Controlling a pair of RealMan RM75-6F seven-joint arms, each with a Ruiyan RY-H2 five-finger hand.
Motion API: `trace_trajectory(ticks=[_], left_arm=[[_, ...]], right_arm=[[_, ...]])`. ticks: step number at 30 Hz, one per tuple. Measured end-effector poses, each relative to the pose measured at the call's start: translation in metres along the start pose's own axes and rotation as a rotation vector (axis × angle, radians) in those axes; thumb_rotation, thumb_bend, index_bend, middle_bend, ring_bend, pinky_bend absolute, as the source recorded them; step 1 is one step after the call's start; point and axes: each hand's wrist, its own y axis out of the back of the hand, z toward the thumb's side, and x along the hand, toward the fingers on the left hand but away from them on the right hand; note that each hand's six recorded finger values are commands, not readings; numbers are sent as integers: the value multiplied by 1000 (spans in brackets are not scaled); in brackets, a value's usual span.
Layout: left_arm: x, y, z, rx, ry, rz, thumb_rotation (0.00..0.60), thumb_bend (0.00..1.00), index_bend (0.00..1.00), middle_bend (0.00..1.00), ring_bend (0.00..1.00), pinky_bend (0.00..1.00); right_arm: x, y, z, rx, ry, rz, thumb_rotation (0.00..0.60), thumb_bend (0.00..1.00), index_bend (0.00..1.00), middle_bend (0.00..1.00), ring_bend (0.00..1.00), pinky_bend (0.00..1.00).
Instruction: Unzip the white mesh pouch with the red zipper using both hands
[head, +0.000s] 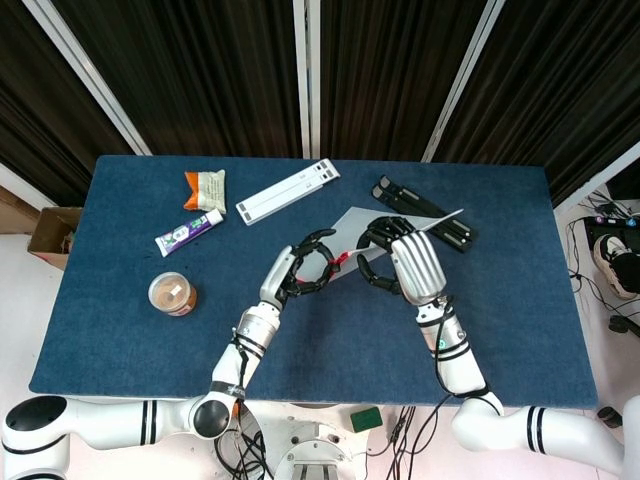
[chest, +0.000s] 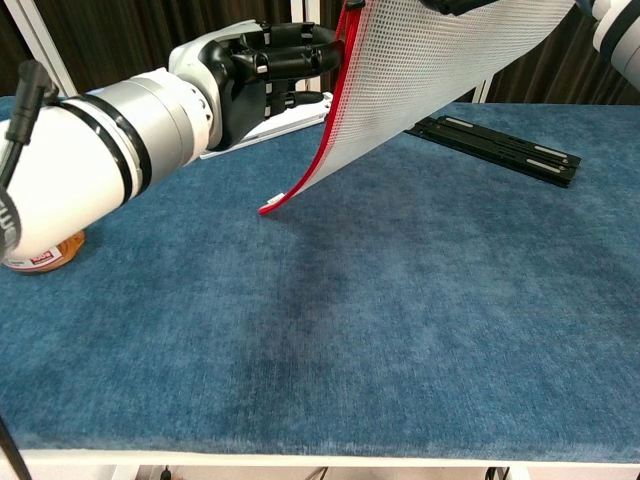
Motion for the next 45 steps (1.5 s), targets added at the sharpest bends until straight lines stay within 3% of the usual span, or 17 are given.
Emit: trace_trajectory(ticks=[17,45], left_arm=[[0,-7,12,-33,10,-14,600,490,611,149,3,89],[-1,-6,6,-21,28,-22,600,491,611,150,3,89]], right_arm=[[-8,15,19,29,0,-29,600,579,802,569,333,405],[-13,28,13,-15,-33,-88,600,578,803,567,333,419]])
